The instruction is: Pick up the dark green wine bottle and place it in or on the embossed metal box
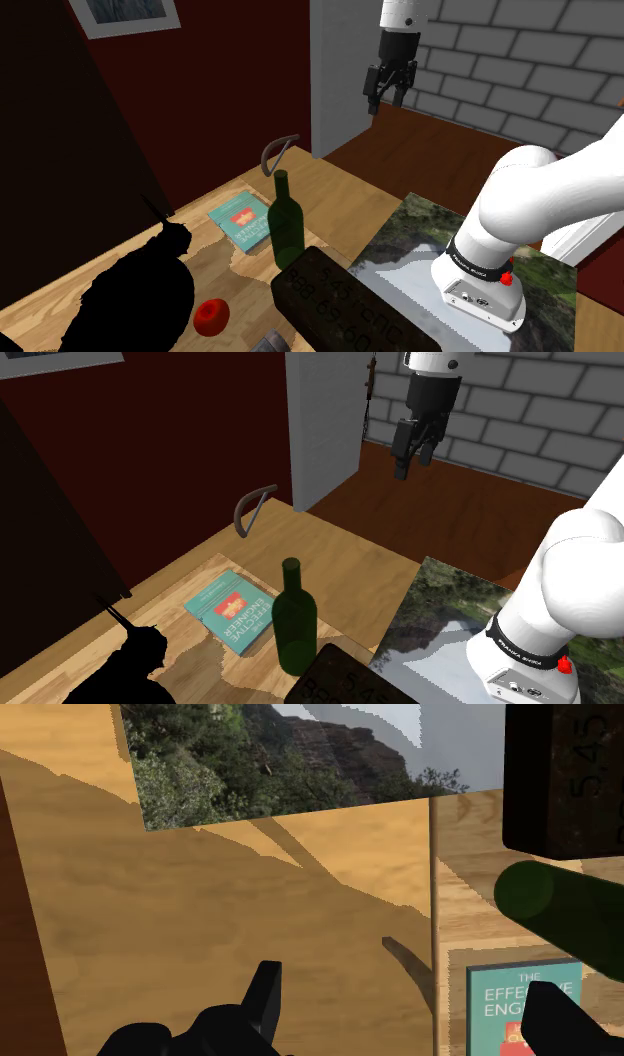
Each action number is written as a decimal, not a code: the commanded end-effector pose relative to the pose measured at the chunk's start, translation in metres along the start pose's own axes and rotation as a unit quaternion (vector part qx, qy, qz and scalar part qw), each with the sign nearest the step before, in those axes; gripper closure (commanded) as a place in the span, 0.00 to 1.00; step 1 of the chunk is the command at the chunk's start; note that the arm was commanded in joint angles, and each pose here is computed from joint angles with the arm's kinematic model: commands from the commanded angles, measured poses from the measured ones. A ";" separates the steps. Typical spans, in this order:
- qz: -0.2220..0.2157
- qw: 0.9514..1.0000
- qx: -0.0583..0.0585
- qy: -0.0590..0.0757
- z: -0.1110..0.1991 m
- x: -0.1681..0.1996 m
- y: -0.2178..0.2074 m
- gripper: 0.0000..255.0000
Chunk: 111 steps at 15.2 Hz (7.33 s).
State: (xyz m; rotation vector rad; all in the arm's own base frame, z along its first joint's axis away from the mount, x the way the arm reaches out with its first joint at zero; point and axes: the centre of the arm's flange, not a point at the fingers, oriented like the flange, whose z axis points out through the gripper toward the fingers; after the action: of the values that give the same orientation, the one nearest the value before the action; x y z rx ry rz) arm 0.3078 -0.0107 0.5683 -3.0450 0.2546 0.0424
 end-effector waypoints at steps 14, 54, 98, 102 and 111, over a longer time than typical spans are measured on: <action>-0.025 0.999 -0.026 -0.013 0.050 0.039 -0.169 0.00; -0.042 0.998 -0.045 -0.022 0.104 0.058 -0.282 1.00; -0.042 0.998 -0.045 -0.022 -0.136 -0.134 -0.313 1.00; -0.042 0.998 -0.045 -0.022 -0.165 -0.189 -0.319 1.00; -0.042 0.998 -0.045 -0.022 -0.117 -0.187 -0.315 1.00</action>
State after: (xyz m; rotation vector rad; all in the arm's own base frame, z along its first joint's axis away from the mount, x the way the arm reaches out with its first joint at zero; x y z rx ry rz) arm 0.1781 0.3185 0.7229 -3.1355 0.1260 0.1198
